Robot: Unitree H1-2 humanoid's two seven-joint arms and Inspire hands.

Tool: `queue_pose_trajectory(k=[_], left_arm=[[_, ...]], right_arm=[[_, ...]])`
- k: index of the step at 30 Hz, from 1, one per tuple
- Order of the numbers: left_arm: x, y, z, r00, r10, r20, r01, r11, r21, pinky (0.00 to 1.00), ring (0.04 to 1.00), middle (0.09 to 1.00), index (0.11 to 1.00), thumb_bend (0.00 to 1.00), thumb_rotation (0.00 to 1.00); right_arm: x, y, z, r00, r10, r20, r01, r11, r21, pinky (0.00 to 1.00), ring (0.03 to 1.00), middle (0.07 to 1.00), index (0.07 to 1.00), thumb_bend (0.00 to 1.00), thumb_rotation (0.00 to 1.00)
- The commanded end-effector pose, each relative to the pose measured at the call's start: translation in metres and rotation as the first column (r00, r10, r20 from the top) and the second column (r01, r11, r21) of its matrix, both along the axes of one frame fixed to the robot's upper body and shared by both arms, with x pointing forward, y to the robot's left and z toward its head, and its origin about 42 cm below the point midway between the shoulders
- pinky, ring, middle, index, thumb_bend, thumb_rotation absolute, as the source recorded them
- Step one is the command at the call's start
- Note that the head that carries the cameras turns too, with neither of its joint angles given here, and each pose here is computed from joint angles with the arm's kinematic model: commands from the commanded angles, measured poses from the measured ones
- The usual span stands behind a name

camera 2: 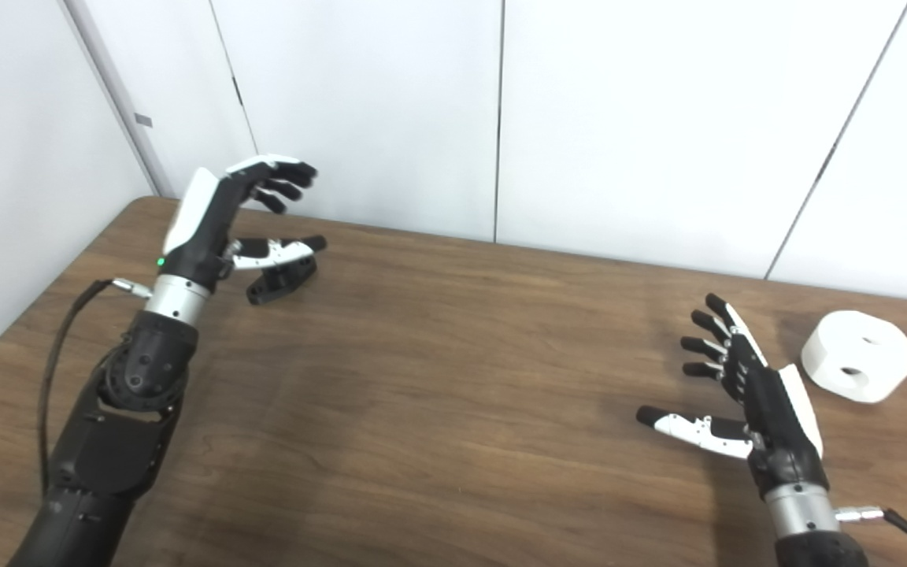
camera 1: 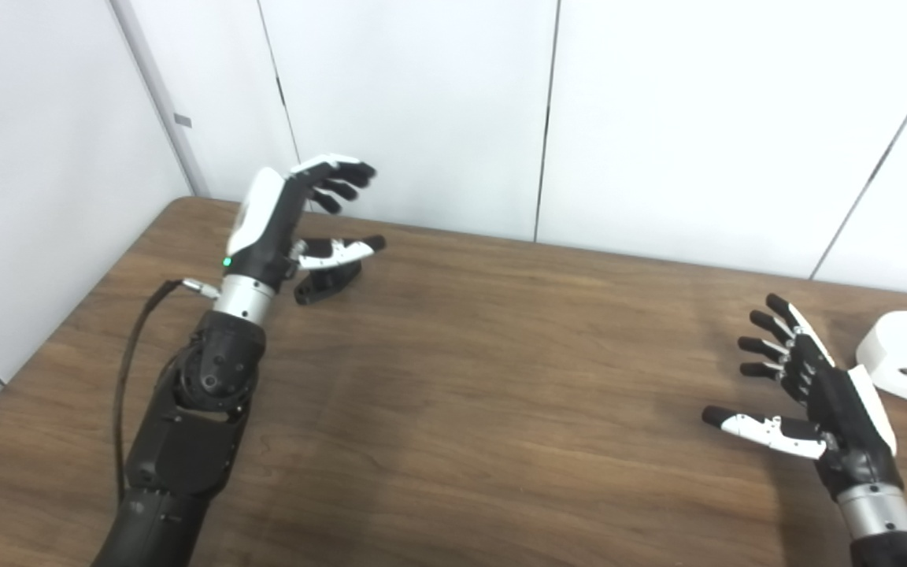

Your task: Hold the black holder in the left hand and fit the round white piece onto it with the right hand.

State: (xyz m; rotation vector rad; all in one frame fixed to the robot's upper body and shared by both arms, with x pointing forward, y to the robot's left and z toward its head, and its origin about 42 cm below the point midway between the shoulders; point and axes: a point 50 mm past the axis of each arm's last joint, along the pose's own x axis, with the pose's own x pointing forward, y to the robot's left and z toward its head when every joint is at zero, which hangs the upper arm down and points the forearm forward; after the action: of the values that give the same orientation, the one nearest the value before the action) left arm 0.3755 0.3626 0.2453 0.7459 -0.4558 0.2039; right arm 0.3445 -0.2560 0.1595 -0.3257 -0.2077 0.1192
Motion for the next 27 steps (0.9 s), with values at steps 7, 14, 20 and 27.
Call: queue_pose_trajectory(k=[7,14,20,27], left_arm=[[0.004,0.03,0.013,0.985,0.149,0.092,-0.156,0.984,0.08,0.59,0.683,0.709,0.691,0.78,0.06],[0.008,0.039,0.005,0.966,0.252,0.055,-0.257,0.959,0.117,0.72,0.811,0.796,0.684,0.84,0.2],[0.008,0.039,-0.001,0.938,0.329,-0.114,-0.312,0.939,0.142,0.82,0.959,0.955,0.806,0.99,0.34],[0.011,0.039,-0.015,0.909,0.377,-0.179,-0.339,0.917,0.21,0.86,0.992,0.991,0.845,1.0,0.42]], right_arm=[[0.005,-0.001,0.023,0.996,0.008,0.087,-0.007,1.0,-0.01,0.66,0.802,0.897,0.943,0.66,0.0],[0.005,-0.002,0.023,0.996,0.007,0.093,-0.007,1.0,-0.007,0.69,0.807,0.89,0.938,0.66,0.01],[0.003,-0.003,0.025,0.995,0.0,0.095,0.001,1.0,-0.012,0.7,0.809,0.886,0.936,0.66,0.03],[0.002,-0.003,0.026,0.996,-0.004,0.095,0.005,1.0,-0.013,0.7,0.804,0.889,0.939,0.66,0.06]])
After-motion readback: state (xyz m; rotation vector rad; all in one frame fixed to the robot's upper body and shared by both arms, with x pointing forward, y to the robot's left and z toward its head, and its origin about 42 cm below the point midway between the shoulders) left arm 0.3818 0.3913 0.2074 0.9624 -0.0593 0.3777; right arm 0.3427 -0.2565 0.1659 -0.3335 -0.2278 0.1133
